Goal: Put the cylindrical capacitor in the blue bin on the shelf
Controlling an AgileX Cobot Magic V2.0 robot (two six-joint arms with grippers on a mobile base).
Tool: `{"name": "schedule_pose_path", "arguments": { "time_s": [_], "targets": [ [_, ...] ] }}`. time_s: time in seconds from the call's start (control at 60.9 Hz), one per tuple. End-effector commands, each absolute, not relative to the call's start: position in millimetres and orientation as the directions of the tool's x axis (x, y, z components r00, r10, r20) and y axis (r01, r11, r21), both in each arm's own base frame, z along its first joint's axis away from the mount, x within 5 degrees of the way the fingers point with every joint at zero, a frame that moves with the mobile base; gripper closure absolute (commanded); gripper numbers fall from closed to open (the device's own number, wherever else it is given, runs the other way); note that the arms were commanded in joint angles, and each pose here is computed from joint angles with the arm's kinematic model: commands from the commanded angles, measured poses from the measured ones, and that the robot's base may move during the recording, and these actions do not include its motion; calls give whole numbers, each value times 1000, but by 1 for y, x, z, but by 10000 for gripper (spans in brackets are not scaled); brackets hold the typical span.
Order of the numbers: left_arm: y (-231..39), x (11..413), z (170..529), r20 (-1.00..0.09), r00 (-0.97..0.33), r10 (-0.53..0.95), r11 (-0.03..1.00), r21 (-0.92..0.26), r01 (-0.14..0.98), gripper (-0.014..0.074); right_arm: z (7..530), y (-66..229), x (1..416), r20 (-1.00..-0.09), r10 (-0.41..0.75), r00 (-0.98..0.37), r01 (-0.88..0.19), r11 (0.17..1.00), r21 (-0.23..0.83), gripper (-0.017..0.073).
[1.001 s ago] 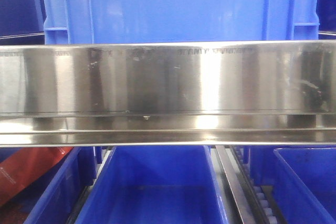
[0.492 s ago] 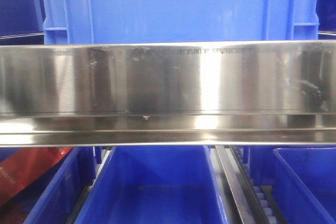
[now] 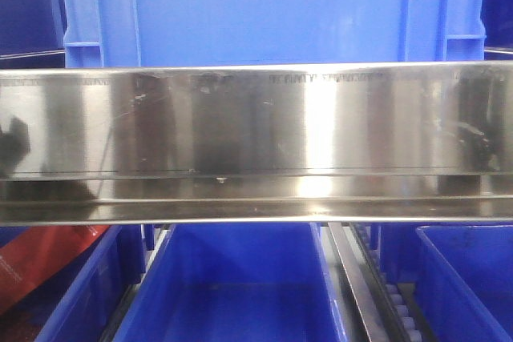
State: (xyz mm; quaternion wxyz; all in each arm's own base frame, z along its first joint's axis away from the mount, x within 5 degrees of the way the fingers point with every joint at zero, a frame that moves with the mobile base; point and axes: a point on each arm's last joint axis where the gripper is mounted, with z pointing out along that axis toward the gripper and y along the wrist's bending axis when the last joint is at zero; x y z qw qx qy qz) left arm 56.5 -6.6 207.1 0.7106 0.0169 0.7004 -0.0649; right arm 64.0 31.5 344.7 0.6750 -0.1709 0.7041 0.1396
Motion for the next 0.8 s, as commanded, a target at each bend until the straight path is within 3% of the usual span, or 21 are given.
{"name": "schedule_pose_path", "arguments": {
  "time_s": [0.0,0.788],
  "targets": [
    [-6,56,210,-996,46,-75,991,-69,116,704,348,30,64,-999,-44,3,-417,908,-42,701],
    [-6,56,210,-996,46,-75,991,-69,116,704,348,30,64,-999,-44,3,-417,908,-42,701]
  ]
}}
